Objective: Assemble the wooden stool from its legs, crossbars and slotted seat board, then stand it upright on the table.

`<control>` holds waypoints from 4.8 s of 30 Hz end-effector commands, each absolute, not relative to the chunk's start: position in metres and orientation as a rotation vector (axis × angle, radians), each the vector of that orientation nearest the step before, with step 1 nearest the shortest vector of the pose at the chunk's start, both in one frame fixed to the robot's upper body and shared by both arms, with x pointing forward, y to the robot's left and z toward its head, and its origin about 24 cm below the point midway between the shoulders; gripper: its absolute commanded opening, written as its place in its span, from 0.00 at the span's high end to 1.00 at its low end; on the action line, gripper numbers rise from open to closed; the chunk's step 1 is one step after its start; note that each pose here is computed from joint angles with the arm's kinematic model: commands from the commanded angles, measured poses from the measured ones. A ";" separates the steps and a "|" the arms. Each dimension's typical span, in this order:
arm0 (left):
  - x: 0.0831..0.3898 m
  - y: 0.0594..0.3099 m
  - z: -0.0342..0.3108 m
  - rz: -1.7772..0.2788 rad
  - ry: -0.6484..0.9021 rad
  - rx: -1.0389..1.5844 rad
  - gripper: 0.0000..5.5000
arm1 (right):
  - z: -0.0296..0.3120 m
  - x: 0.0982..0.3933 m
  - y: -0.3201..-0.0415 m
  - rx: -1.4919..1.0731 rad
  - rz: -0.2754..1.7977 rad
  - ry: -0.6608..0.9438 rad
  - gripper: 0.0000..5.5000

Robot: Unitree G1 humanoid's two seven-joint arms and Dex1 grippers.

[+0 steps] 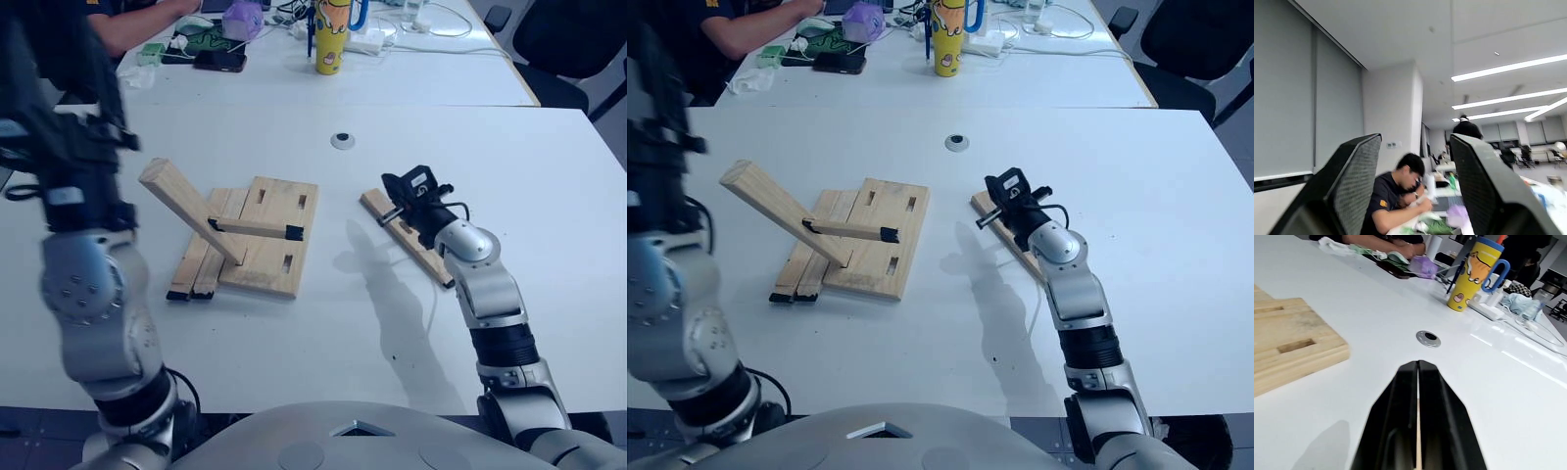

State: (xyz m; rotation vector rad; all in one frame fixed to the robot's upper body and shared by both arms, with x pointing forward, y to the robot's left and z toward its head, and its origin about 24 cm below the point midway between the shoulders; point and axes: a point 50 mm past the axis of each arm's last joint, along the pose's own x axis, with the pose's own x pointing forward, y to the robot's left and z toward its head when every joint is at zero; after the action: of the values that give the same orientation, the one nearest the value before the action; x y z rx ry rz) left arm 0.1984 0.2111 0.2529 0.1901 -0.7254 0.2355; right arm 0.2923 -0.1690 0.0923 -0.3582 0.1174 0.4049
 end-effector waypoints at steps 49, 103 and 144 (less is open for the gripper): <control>0.155 0.276 0.043 -0.344 0.506 0.267 0.53 | 0.091 0.290 -0.172 -0.354 0.378 0.154 1.00; 0.258 0.237 0.219 -0.212 -0.457 0.204 0.63 | 0.150 0.315 -0.151 -0.204 0.444 -0.075 1.00; 0.247 0.135 0.237 -0.687 -0.395 0.312 0.63 | 0.296 0.295 -0.109 0.929 1.056 -0.045 0.64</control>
State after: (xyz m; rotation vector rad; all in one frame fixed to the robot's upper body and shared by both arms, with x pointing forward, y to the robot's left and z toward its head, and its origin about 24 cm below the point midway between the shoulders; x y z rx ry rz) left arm 0.2495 0.1387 0.2393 0.2539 -0.4016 -0.6495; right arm 0.2989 -0.1134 0.2826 0.9238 -0.0187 1.0179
